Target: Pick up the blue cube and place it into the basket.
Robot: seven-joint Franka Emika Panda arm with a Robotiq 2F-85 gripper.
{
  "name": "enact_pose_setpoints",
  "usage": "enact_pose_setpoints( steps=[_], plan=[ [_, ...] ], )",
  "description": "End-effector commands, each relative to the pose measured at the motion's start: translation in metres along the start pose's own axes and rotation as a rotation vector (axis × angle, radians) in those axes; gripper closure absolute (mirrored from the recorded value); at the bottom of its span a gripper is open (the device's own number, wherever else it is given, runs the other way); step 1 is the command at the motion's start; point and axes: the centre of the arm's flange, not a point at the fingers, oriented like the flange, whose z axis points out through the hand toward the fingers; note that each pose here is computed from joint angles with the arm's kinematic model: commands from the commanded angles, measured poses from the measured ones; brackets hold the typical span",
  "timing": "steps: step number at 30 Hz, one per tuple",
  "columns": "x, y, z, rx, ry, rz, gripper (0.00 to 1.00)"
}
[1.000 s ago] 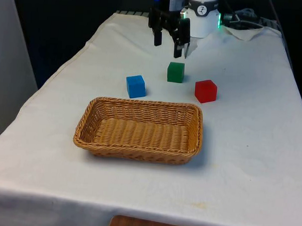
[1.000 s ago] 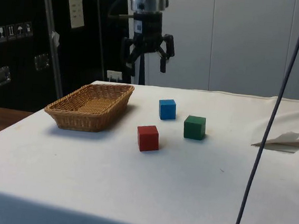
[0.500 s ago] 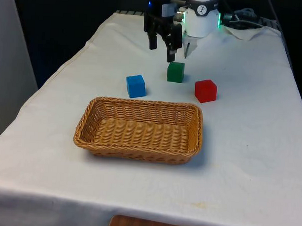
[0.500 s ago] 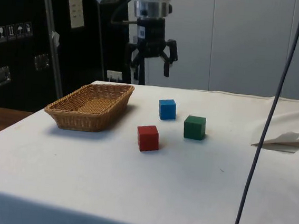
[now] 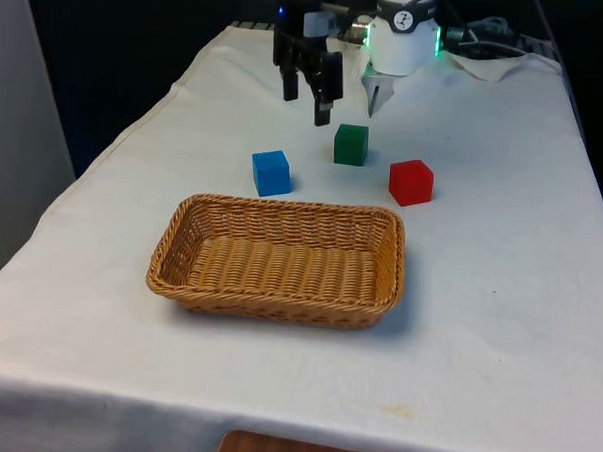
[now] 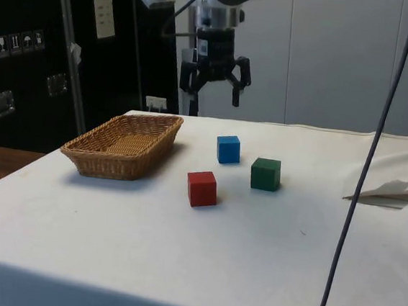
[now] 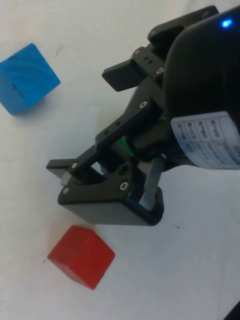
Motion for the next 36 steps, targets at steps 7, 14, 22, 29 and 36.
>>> enact_pose_setpoints(
  steps=[7,14,22,29,36],
  plan=[
    [0.011,0.011,0.020,0.001,0.001,0.038,0.00],
    [0.020,0.020,0.035,-0.012,0.000,0.067,0.00],
    [0.030,0.031,0.046,-0.032,0.000,0.096,0.00],
    [0.030,0.038,0.050,-0.035,0.006,0.112,0.00],
    [0.029,0.039,0.060,-0.025,0.035,0.127,0.00]
  ],
)
